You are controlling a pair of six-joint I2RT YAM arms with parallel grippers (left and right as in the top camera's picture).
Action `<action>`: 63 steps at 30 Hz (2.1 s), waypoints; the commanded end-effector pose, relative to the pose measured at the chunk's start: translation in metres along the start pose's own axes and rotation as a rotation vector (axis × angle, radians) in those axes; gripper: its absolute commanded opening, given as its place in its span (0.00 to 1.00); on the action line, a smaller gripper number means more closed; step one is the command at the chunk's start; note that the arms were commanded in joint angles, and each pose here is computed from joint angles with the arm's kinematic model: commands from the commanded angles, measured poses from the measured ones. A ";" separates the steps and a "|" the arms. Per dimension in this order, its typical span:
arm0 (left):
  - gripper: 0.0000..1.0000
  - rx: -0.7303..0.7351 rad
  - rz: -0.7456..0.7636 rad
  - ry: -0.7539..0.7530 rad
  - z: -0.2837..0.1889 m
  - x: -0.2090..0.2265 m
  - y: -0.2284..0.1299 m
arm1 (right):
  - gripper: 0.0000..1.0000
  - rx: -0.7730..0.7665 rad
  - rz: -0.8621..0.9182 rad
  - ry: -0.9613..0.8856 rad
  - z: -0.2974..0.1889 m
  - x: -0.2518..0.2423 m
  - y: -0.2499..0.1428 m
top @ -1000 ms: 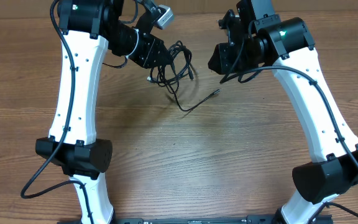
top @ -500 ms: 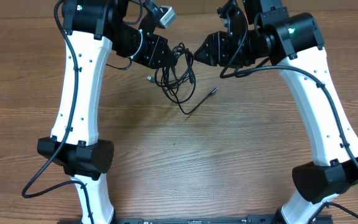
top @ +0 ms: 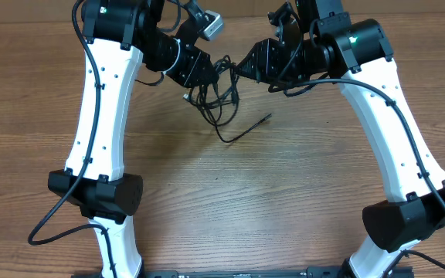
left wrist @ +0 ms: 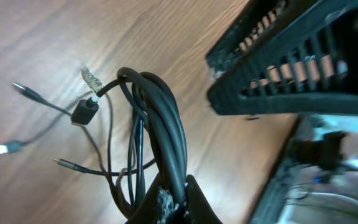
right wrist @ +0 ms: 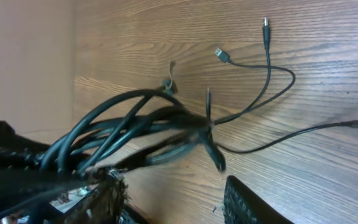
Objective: Untangle cables
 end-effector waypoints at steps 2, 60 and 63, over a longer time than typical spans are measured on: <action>0.04 -0.003 0.184 0.053 -0.006 -0.003 0.001 | 0.50 0.005 0.009 0.018 -0.001 0.003 -0.002; 0.07 -0.274 -1.573 0.074 -0.019 0.029 0.021 | 0.43 -0.011 -0.942 0.162 0.042 0.024 -0.014; 0.06 -0.282 -1.520 0.106 -0.020 0.031 0.020 | 0.24 -0.022 -0.869 0.086 0.042 0.017 -0.008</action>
Point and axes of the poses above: each gripper's point midway between its finger pads, its own z axis out along the fingers, its own x axis along the line the jaws close on, y = z × x, the point moved 7 cm from there along -z, back along the fingers, and after that the axes turned 4 degrees about z, right-handed, at the moved point
